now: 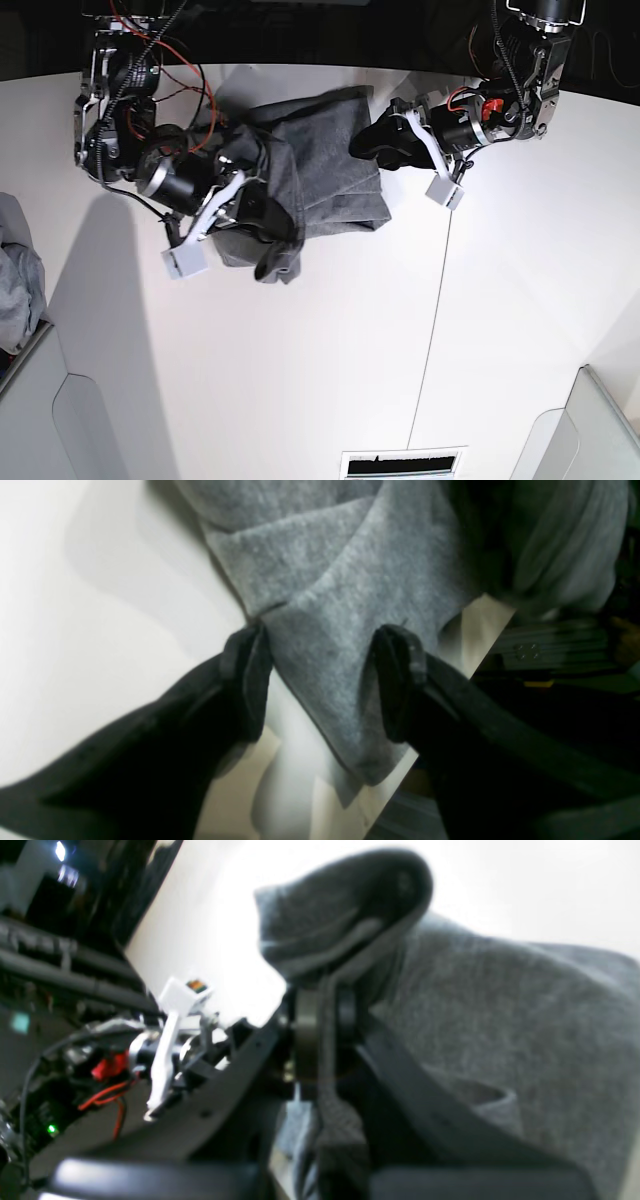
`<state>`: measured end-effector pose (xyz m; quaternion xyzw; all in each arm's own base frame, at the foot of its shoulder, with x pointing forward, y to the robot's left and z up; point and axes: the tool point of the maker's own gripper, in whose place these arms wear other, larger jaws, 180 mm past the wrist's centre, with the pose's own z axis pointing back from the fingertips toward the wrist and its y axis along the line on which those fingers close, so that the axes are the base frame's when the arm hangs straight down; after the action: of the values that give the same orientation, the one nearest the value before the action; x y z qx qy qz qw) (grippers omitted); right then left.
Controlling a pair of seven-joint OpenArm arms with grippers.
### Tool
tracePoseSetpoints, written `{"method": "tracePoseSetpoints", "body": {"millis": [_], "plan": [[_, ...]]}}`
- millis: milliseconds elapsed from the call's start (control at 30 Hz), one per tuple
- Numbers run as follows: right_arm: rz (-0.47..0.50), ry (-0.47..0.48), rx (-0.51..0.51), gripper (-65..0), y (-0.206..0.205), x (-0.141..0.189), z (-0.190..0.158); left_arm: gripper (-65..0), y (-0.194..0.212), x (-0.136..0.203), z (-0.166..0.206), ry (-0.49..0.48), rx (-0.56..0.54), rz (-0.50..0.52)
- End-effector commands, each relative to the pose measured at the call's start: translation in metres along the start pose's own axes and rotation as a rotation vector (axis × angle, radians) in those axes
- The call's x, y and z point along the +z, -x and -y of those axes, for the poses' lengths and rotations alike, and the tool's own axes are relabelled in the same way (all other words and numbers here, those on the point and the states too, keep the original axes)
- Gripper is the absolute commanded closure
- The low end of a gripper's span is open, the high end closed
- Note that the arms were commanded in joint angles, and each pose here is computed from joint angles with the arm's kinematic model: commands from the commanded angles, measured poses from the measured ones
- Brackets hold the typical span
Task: Layout the t-shirt on the table in an organized manner, then fold the t-shirt properly
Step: 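Grasp the folded bundle with the right gripper and fold it over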
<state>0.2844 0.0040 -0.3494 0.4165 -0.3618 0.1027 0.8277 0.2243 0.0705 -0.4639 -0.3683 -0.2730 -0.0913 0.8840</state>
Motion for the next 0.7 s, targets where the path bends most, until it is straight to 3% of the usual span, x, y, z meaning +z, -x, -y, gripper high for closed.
{"method": "tracePoseSetpoints", "body": {"millis": [0,100,200,267,500,667], "plan": [[0.039,-0.027,0.032,0.0,-0.012,-0.005,-0.01,-36.1,0.006,0.002,-0.007,-0.033,-0.01,-0.04],[-0.008,-0.04,0.088,0.0,-0.002,-0.019,-0.023,-36.1,0.005,0.002,-0.007,-0.033,-0.01,-0.04],[-0.05,-0.074,0.118,-22.3,0.008,-0.028,-0.038,-36.1,0.003,0.002,-0.006,-0.023,0.002,-0.028],[-0.071,-0.113,0.134,-30.3,0.014,-0.034,-0.052,-36.1,0.001,0.002,-0.004,-0.015,0.011,-0.017],[-0.125,-0.274,0.177,-30.4,0.032,-0.051,-0.108,-36.1,-0.003,0.004,-0.005,-0.007,0.017,-0.021],[-0.041,-0.276,0.207,-30.3,0.005,-0.051,-0.121,-36.1,-0.008,0.017,-0.014,-0.009,0.042,-0.01]]}}
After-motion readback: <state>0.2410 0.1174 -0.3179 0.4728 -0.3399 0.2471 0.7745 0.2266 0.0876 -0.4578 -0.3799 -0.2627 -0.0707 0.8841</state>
